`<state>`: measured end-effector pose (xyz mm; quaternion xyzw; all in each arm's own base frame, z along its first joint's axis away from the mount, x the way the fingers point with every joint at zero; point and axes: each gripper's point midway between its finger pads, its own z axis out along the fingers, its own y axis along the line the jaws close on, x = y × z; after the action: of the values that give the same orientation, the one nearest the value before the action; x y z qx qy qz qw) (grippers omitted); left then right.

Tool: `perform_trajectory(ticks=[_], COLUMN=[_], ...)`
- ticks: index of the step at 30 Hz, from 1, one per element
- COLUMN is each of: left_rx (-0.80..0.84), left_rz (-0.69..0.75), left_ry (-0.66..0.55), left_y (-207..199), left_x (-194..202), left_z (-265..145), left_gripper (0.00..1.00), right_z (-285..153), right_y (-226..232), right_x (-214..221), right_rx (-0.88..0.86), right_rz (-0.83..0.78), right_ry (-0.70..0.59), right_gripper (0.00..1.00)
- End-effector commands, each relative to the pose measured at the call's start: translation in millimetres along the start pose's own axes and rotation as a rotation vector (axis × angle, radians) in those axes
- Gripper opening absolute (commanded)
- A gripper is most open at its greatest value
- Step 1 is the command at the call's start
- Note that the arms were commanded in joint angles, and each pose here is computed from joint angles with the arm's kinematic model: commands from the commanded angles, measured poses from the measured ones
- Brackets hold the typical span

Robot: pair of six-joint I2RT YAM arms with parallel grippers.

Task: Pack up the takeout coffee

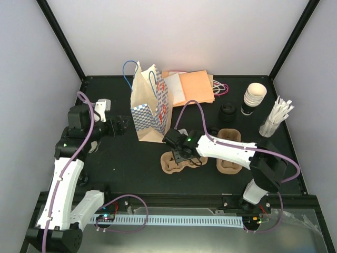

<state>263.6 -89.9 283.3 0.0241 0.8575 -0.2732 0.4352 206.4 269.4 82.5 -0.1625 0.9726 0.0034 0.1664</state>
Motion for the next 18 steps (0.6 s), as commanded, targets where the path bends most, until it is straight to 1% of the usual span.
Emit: perform_trajectory(ticks=[1,8,14,18], left_rx=[0.040,0.049,0.051,0.049], left_rz=[0.035,0.035,0.034,0.033], left_ry=[-0.014,-0.010,-0.010,-0.009], left_y=[-9,-10,-9,-9], left_x=[-7,-6,-7,-7], left_z=[0,1,3,3], left_gripper=[0.99,0.99,0.99,0.99], right_z=[5,22,32,38], right_y=[11,14,7,2], right_x=[-2,16,20,23], right_rx=[-0.031,-0.041,0.011,0.047], right_rz=[0.072,0.065,0.052,0.036], right_ry=[-0.001,0.053,0.062,0.072], right_gripper=[0.63,0.66,0.65,0.61])
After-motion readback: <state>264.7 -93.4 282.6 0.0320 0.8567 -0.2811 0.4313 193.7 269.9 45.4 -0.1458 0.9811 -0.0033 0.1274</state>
